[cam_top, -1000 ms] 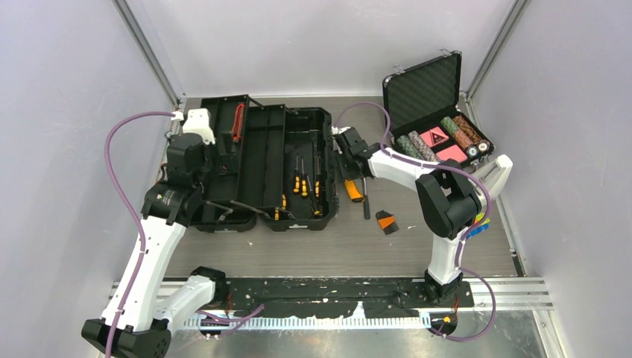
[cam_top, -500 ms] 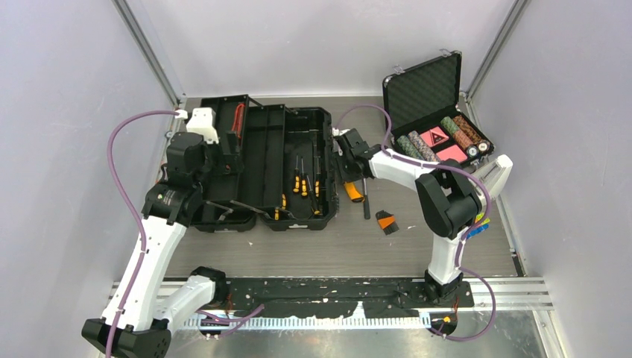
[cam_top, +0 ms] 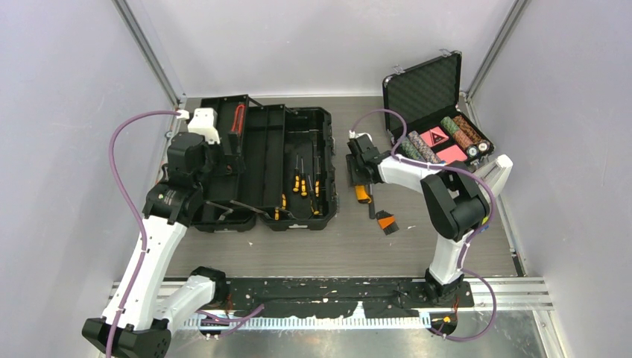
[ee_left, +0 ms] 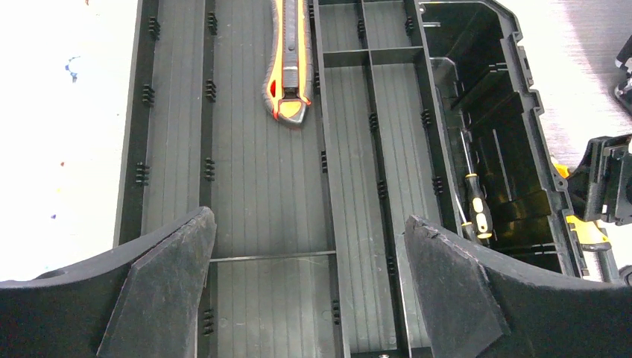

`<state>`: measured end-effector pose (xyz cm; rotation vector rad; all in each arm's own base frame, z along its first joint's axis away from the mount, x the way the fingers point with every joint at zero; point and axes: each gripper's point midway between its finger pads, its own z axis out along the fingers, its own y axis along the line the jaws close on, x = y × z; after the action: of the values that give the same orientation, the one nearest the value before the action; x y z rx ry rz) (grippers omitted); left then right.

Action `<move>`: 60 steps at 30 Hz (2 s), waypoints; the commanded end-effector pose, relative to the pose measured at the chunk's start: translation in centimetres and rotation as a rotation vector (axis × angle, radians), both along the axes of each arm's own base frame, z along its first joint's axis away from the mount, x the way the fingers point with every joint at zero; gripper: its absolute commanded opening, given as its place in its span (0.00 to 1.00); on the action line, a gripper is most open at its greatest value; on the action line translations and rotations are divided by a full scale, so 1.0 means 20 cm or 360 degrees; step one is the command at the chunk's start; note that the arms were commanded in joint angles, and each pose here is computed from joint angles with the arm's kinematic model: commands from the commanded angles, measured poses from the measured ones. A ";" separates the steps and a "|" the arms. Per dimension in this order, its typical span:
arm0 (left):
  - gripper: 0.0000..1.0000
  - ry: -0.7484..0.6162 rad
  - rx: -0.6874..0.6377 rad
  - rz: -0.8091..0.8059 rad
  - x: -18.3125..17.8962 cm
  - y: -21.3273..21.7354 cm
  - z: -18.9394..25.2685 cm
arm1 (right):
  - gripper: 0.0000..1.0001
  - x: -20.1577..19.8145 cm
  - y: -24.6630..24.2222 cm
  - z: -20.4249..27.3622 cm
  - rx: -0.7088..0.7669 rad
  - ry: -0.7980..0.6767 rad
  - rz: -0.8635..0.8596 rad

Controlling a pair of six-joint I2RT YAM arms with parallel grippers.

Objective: Pack the tool kit

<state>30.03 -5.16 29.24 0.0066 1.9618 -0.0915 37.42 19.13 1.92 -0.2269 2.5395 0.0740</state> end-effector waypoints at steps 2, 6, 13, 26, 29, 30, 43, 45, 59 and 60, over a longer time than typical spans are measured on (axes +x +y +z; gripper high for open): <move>0.98 -0.0072 -0.0047 -0.0049 0.03 -0.04 0.05 | 0.48 -0.14 -0.16 -0.10 -0.0091 0.0165 -0.0064; 0.98 -0.0077 -0.0067 -0.0084 0.03 -0.06 0.06 | 0.54 -0.12 -0.11 -0.11 -0.0049 0.0190 -0.0019; 0.98 -0.0098 -0.0151 -0.0157 0.01 -0.12 0.09 | 0.53 -0.12 -0.03 -0.13 -0.0047 0.0226 0.0027; 0.98 -0.0081 -0.0346 -0.0368 -0.05 -0.31 0.13 | 0.17 -0.11 0.05 0.02 0.0098 0.0118 0.0040; 0.98 -0.0081 -0.0407 -0.0443 -0.08 -0.37 0.13 | 0.14 -0.09 0.07 0.17 0.0203 -0.0009 0.0023; 0.98 -0.0083 -0.0431 -0.0468 -0.08 -0.40 0.13 | 0.13 -0.08 0.08 0.21 0.0229 -0.0052 0.0021; 0.97 -0.0153 -0.0634 -0.0901 -0.13 -0.85 0.13 | 0.11 -0.14 0.01 0.99 0.0678 -0.0764 -0.0016; 0.96 -0.0156 -0.0673 -0.0971 -0.13 -0.95 0.13 | 0.11 -0.18 0.00 1.09 0.0759 -0.0848 -0.0015; 0.87 -0.0211 -0.0848 -0.1396 -0.21 -1.49 0.14 | 0.11 -0.46 0.04 1.56 0.1457 -0.1168 0.0110; 0.86 -0.0198 -0.0843 -0.1419 -0.22 -1.52 0.13 | 0.11 -0.46 0.04 1.57 0.1482 -0.1171 0.0110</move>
<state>26.20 -33.04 27.64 0.4805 1.7796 -1.0534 29.09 19.43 28.38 0.0213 1.7294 0.8250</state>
